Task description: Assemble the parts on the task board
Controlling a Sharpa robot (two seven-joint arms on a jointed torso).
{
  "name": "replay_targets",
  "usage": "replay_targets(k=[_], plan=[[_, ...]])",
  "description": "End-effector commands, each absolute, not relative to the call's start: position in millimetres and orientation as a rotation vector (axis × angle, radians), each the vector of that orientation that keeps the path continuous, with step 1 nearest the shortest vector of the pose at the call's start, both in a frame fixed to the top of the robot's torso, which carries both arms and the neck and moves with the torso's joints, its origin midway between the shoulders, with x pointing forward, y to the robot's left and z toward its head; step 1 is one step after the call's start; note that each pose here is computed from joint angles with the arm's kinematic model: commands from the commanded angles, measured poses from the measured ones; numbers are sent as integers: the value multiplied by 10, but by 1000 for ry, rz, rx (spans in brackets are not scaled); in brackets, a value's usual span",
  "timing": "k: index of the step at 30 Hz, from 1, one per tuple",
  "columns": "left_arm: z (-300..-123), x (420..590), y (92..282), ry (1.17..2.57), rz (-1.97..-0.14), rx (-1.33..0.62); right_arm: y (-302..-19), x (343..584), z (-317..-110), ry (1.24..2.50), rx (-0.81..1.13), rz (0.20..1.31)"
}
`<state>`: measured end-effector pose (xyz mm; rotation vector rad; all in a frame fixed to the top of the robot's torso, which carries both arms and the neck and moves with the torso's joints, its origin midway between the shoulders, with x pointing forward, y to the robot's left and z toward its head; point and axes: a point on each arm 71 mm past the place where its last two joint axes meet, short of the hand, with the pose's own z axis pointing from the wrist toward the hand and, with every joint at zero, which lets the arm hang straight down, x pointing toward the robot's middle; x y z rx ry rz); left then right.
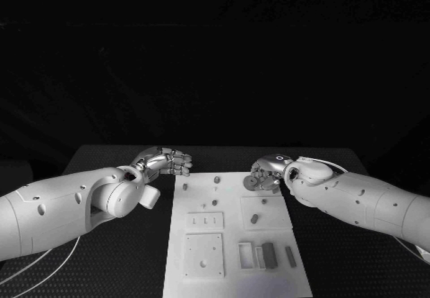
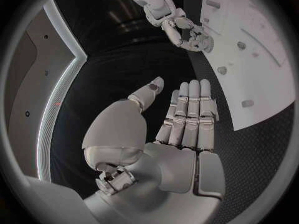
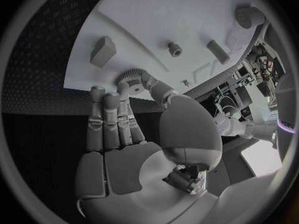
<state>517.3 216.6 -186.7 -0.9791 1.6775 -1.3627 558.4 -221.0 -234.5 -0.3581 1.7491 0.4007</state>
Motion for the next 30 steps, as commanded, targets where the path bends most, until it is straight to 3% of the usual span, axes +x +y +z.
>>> replay_targets(k=[1,30], plan=[[-1854,5172,2140,1682,-1381,-964,-2206,5567,-2391,1804,-332,432],[-1851,5166,2140,1677,-1376,-966,-2095,5617,-2421,1832,-309,428]])
